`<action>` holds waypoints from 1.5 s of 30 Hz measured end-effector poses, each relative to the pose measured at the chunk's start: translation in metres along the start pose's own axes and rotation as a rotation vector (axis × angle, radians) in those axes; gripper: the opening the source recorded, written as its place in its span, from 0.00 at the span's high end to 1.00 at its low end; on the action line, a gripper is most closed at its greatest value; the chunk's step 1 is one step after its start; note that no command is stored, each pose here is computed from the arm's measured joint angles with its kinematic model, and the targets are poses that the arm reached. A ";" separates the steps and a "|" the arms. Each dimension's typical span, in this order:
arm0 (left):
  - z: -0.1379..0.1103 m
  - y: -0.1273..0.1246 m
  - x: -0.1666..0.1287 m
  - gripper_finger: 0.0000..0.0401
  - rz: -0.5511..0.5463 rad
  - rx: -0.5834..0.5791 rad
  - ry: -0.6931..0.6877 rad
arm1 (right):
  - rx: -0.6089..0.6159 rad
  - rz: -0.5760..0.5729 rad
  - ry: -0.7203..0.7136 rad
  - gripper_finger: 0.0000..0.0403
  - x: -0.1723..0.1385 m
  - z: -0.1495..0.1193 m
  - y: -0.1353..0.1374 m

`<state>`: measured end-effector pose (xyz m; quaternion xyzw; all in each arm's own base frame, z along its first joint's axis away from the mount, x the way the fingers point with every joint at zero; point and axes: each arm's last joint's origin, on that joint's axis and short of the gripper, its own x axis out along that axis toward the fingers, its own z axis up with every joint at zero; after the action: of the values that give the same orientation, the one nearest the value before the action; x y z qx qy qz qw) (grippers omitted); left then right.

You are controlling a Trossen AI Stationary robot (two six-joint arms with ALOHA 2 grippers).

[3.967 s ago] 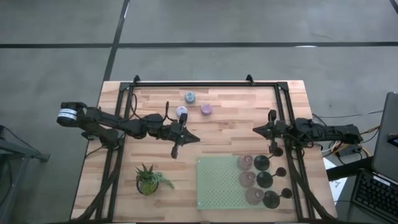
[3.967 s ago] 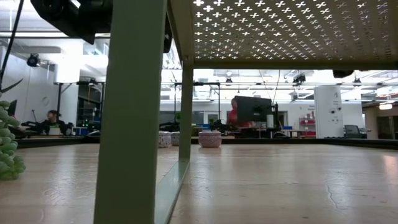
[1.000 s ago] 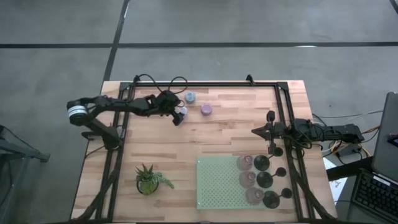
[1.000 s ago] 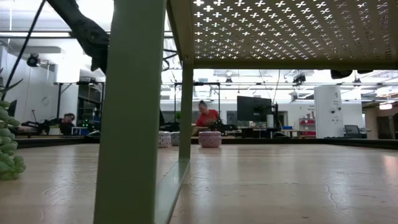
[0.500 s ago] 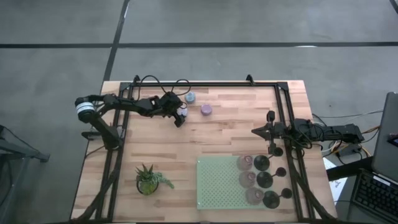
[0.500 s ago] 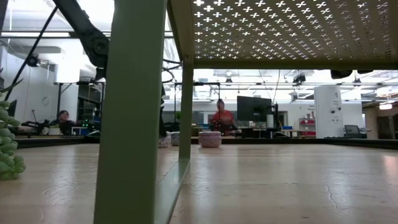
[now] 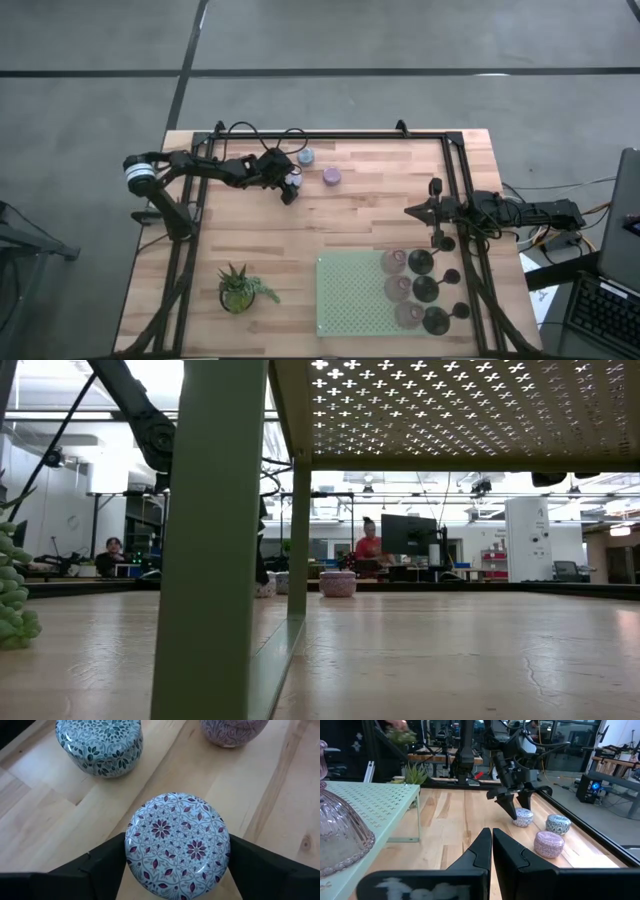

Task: Pick & Place candle stick holders
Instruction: Put the red patterned scented candle on the shelf

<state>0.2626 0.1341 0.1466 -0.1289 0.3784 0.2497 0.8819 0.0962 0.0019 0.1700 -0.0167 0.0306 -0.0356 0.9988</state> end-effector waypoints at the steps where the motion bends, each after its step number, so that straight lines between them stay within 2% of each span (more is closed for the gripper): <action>1: 0.000 0.000 0.000 0.25 0.000 0.000 0.000 | 0.001 0.000 0.000 0.98 0.000 0.000 0.000; 15: 0.000 -0.001 -0.001 0.24 -0.020 0.002 0.002 | 0.001 0.000 0.000 0.98 0.000 0.000 0.000; 27: 0.021 -0.016 -0.024 0.25 -0.184 0.017 -0.083 | 0.000 0.000 0.000 0.98 0.000 0.000 0.000; 35: 0.044 -0.053 -0.054 0.25 -0.346 0.075 -0.169 | -0.001 0.000 0.000 0.98 0.000 0.000 0.000; 45: 0.073 -0.132 -0.099 0.25 -0.559 0.242 -0.304 | -0.001 0.000 -0.001 0.98 0.000 0.000 0.000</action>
<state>0.3188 0.0192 0.2738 -0.0835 0.2193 -0.0318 0.9716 0.0962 0.0018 0.1702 -0.0171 0.0300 -0.0356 0.9988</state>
